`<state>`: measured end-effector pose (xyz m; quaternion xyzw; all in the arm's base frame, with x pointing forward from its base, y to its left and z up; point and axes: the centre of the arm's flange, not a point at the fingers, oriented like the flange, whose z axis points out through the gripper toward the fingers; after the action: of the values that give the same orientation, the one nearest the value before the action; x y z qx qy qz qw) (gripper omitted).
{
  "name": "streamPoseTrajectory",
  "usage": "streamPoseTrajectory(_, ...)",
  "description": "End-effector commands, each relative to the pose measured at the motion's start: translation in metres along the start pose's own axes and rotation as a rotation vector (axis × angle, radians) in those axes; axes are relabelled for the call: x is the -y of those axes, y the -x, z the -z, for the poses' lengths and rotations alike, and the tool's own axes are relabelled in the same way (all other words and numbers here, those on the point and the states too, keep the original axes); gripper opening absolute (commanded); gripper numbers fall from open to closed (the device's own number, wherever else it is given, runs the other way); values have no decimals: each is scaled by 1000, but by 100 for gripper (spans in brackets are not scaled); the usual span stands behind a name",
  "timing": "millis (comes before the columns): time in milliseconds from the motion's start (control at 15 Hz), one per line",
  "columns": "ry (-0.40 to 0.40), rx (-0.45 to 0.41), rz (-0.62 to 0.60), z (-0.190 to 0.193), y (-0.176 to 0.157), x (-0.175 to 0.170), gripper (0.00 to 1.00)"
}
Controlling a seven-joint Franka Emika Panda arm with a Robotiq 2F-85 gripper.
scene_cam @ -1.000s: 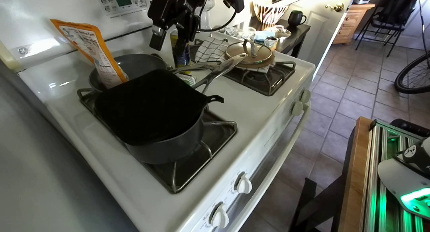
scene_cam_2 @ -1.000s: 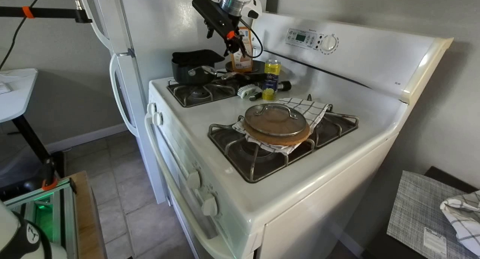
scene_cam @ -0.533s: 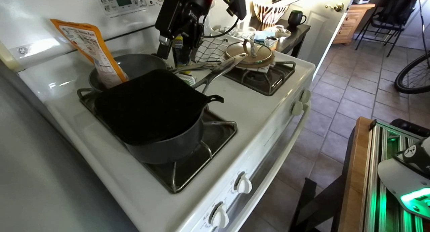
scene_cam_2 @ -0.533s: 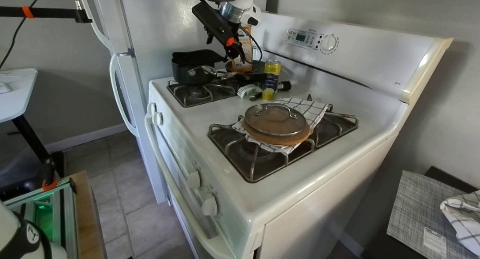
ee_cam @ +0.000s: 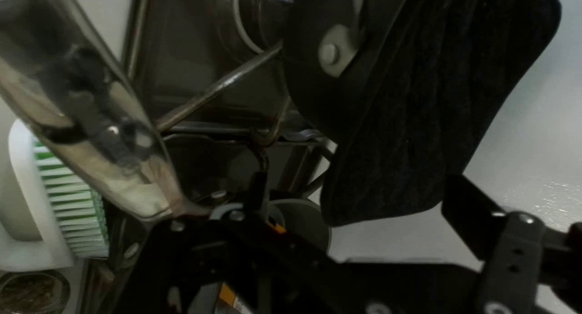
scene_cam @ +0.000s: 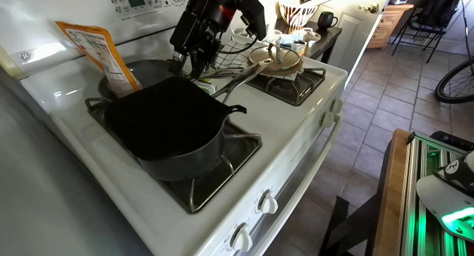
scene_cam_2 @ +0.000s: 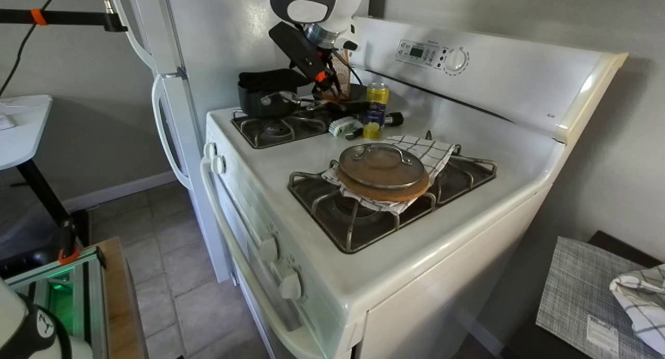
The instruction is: Put the black mat on the bottom-right stove plate
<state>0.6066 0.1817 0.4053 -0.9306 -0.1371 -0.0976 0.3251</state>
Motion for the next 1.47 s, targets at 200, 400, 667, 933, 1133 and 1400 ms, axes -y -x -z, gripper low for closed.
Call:
streamPoseTrajectory(200, -105, -35, 12, -14, 7, -16, 62)
streamPoseTrajectory(400, -145, -38, 7, -19, 7, -19, 42)
streamPoseTrajectory(667, -176, -38, 6, -23, 7, -20, 9)
streamPoseTrajectory(933, -170, -74, 17, -1, 9, -14, 0)
streamPoseTrajectory(1133, -183, -136, 60, 32, 10, -2, 2)
streamPoseTrajectory(1400, -169, -283, 93, 97, 2, 12, 2)
